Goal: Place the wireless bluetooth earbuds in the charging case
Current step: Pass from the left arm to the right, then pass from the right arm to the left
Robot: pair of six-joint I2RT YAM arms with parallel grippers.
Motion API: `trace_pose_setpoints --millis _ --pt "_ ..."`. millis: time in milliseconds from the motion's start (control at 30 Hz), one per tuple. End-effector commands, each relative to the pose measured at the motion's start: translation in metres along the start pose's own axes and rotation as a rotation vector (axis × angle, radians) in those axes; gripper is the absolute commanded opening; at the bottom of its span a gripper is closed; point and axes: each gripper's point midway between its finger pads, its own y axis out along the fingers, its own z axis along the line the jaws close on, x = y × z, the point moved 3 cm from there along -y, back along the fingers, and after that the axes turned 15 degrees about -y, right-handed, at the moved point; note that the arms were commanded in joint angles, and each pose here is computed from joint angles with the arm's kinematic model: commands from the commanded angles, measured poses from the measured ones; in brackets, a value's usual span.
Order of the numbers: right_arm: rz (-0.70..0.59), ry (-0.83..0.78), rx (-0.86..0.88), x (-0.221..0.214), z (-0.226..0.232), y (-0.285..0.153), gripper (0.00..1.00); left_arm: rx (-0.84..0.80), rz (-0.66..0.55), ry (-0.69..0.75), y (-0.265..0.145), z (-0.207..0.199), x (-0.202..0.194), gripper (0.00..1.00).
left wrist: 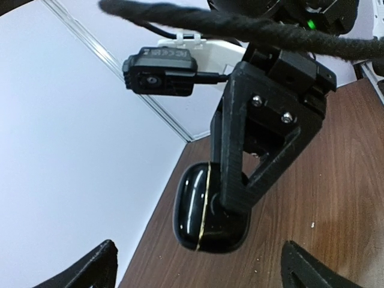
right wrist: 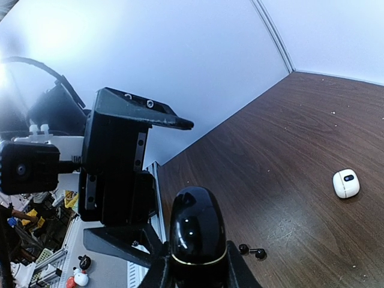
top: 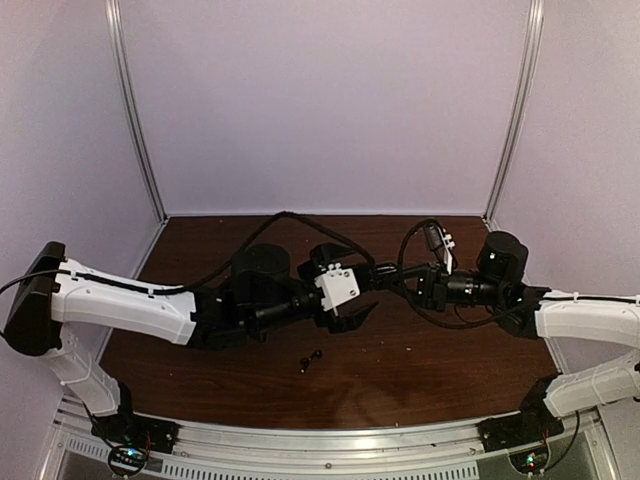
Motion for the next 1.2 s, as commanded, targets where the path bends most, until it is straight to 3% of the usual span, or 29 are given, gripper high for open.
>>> trace_pose_setpoints --millis 0,100,267,600,733,1167 --pt "-0.023 -0.140 0.043 0.021 0.014 -0.002 0.08 0.006 -0.096 -0.149 -0.028 0.012 0.019 0.98" --pt "-0.005 -0.205 0.079 0.019 0.019 0.000 0.08 -0.039 -0.124 -0.255 -0.044 0.017 0.026 0.98" --pt "0.016 -0.341 0.125 0.021 0.034 0.006 0.04 -0.305 -0.137 -0.362 -0.063 0.012 0.042 0.95" --pt "0.091 -0.497 0.152 0.015 0.065 0.024 0.03 -0.589 -0.063 -0.470 -0.065 -0.004 0.049 0.55" --pt "0.102 -0.521 0.143 0.017 0.069 0.028 0.03 -0.611 -0.052 -0.484 -0.063 -0.007 0.047 0.47" --pt "0.103 -0.538 0.131 0.018 0.072 0.030 0.03 -0.557 0.004 -0.515 -0.050 -0.004 0.035 0.38"
